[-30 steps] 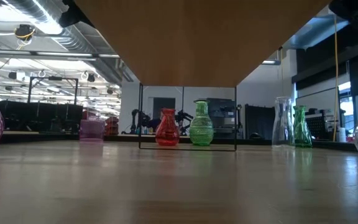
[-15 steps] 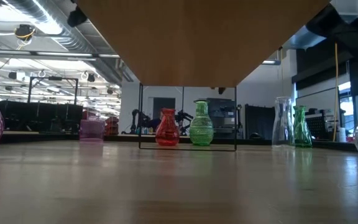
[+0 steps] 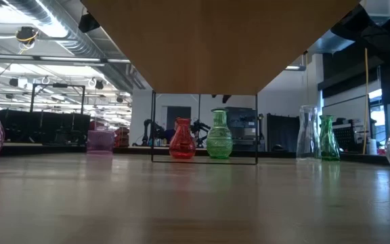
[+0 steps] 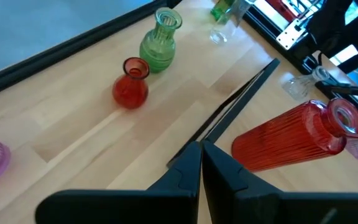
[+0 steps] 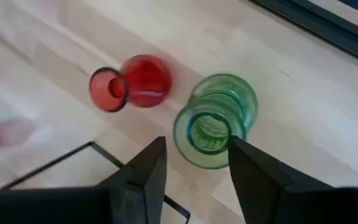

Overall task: Sort vases onto shelf
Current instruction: Put the top left green vase on the shelf

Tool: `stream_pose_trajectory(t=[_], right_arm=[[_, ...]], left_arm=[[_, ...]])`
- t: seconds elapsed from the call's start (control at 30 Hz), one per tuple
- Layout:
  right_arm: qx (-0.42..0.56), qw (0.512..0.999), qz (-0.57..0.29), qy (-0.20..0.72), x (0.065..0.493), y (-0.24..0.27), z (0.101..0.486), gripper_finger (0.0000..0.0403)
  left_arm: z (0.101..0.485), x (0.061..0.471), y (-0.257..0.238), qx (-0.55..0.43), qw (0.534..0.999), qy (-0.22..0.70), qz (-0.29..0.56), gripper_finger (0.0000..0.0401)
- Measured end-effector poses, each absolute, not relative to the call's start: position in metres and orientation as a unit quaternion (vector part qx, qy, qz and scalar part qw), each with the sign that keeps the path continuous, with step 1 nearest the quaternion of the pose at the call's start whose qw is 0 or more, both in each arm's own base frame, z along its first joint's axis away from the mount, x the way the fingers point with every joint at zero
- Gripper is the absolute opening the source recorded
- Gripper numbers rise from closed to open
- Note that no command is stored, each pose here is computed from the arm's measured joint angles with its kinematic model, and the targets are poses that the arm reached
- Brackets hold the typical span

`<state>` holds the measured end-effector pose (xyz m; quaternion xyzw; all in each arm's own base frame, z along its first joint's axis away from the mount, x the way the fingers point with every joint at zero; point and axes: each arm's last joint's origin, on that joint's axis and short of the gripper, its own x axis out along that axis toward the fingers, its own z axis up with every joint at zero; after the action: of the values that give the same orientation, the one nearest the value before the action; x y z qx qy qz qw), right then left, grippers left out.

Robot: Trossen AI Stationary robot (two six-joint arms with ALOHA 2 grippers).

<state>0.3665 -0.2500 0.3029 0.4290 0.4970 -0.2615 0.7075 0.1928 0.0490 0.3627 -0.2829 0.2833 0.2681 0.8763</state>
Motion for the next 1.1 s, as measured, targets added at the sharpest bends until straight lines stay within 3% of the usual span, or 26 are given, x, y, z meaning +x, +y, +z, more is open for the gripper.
stream_pose_trajectory(t=[0.37, 0.57, 0.83, 1.1], right_arm=[[0.452, 0.673, -0.269, 0.520, 0.361, -0.245, 0.301, 0.0093], [0.421, 0.712, -0.236, 0.510, 0.353, -0.239, 0.323, 0.0093], [0.360, 0.782, -0.201, 0.468, 0.328, -0.218, 0.376, 0.0092], [0.322, 0.800, -0.204, 0.463, 0.309, -0.217, 0.394, 0.0092]], left_arm=[[0.363, 0.194, 0.049, -0.277, 0.881, 0.281, 0.261, 0.0008], [0.368, 0.204, 0.059, -0.214, 0.911, 0.254, 0.245, 0.0008], [0.343, 0.228, 0.144, -0.240, 0.913, 0.244, 0.223, 0.0001], [0.297, 0.235, 0.237, -0.419, 0.883, 0.179, 0.110, 0.0001]])
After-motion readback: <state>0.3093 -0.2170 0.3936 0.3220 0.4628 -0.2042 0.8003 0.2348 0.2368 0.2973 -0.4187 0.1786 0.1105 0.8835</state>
